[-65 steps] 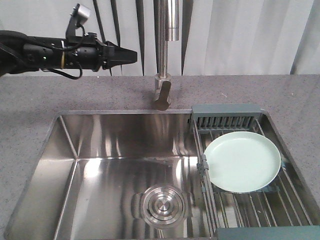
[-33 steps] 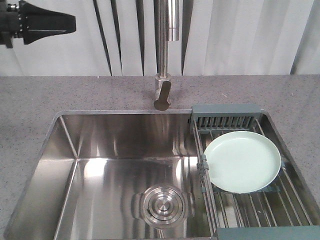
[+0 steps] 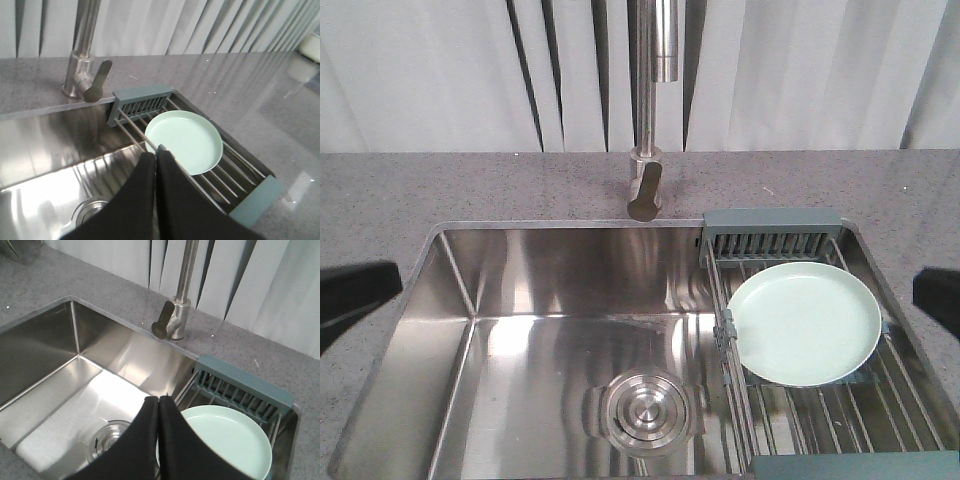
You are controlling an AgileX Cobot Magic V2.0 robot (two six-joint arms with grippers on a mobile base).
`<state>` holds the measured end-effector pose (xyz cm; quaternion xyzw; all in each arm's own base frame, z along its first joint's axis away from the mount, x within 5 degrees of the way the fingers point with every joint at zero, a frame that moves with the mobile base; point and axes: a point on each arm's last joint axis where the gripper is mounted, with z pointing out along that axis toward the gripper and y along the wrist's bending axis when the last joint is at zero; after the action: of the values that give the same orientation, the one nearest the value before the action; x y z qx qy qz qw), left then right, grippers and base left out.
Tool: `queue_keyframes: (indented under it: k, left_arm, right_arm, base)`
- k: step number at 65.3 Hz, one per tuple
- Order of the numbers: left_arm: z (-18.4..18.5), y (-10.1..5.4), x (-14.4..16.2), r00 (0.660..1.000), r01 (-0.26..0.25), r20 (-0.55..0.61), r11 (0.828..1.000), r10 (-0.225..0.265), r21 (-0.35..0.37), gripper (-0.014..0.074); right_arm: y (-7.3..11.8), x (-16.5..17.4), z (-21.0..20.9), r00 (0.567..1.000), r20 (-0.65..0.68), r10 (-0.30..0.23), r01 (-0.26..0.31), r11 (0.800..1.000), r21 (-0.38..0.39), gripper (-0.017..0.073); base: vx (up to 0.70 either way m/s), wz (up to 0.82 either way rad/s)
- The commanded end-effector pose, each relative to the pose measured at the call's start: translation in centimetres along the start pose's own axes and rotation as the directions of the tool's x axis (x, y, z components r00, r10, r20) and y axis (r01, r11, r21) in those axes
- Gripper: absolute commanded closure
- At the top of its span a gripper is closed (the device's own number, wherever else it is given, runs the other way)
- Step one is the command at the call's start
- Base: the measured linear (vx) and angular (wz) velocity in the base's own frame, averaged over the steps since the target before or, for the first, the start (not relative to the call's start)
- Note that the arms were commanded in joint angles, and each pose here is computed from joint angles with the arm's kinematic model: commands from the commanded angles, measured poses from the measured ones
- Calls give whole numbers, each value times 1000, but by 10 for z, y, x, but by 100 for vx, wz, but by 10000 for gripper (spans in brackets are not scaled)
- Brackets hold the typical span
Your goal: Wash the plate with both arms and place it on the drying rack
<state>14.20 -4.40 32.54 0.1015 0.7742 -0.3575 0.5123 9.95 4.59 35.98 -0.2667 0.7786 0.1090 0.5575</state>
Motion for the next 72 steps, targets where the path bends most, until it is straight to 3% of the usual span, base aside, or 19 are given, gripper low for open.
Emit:
queue_keyframes:
  k: [1,16,64,67,72]
  left_arm:
    - [-8,3,19,999,-29,20,996,31,-89,601]
    - [-8,14,57,999,36,-7,989,-37,-145,601]
    - [-7,11,59,999,37,-29,994,-41,-104,600]
    - [-7,11,59,999,24,-30,994,-27,-109,600]
    - [-8,15,58,996,-87,-27,985,84,-149,600]
  right_arm:
    - [3,13,-3,999,49,-21,19,999,37,564]
    - [10,47,-1,1000,12,-18,17,999,49,563]
    - [12,49,-1,1000,-3,-13,13,999,30,563]
    - [12,49,-1,1000,-3,-13,13,999,30,563]
    - [12,49,-1,1000,-3,-13,13,999,30,563]
  base:
    - [0,0]
    - [0,0]
    - [0,0]
    - [0,0]
    - [0,0]
